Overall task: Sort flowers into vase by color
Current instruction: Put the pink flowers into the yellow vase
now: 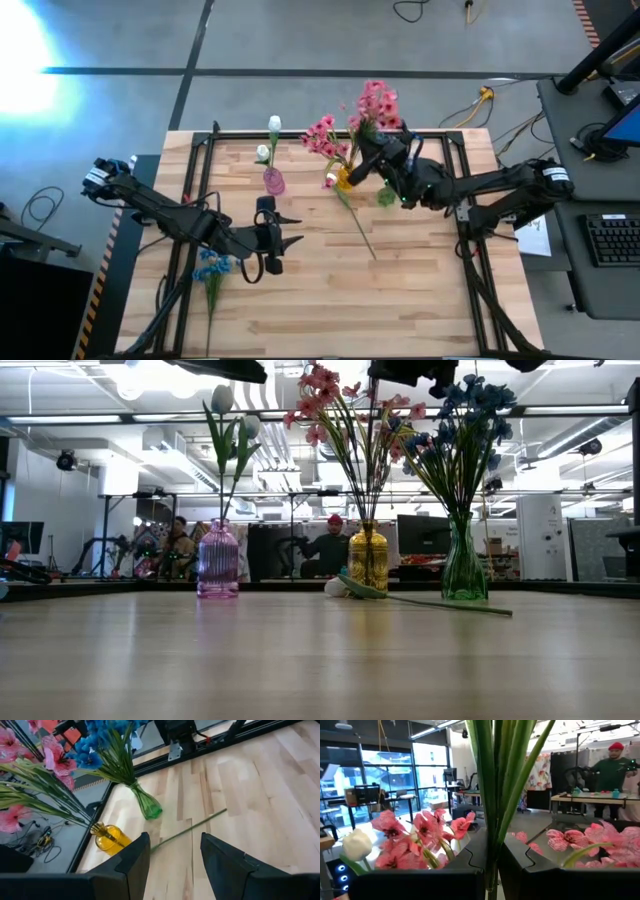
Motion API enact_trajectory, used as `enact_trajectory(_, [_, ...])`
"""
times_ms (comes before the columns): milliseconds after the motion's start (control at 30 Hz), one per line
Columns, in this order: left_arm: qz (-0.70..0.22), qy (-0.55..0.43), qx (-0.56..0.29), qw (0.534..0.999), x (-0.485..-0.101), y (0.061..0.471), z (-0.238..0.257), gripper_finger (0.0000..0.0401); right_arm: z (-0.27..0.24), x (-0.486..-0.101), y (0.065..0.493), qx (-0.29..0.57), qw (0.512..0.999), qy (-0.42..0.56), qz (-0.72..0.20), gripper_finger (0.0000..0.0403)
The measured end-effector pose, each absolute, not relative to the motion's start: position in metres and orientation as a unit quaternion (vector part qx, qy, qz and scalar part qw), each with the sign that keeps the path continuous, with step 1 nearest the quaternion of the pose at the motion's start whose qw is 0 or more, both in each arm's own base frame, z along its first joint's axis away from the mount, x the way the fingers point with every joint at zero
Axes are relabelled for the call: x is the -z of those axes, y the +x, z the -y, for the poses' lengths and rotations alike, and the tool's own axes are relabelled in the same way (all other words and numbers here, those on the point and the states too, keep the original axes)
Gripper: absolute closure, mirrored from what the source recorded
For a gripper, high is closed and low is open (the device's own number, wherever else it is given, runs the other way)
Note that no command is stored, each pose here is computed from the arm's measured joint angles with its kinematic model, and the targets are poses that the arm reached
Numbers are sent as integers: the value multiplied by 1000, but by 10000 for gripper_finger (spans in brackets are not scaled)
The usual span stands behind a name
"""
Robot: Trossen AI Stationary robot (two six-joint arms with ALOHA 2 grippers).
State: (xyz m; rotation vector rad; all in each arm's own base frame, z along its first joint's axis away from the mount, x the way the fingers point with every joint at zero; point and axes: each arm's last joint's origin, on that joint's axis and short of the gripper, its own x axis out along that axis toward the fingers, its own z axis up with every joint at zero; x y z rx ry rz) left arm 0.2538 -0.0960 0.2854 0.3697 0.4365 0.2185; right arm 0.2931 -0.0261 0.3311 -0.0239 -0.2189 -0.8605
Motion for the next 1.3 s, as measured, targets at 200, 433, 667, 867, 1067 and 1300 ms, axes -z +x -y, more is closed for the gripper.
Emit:
enact_trajectory(200, [-217, 218, -163, 938, -286, 252, 92, 241, 34, -329, 293, 427, 899, -12, 102, 381])
enact_trajectory(433, [-205, 333, -111, 913, -310, 251, 92, 241, 33, -328, 293, 422, 901, -4, 99, 381])
enact_trajectory(667, [-148, 131, 39, 980, -335, 251, 102, 241, 32, -324, 294, 403, 911, -23, 86, 381])
enact_trajectory(867, [-164, 203, 70, 963, -320, 260, 103, 241, 32, -323, 295, 393, 915, -28, 83, 381])
enact_trajectory(1067, [-184, 227, 74, 953, -308, 265, 84, 241, 39, -320, 294, 404, 911, -24, 75, 381])
enact_trajectory(1300, [-192, 218, 95, 952, -298, 262, 67, 241, 47, -320, 293, 413, 907, -21, 76, 381])
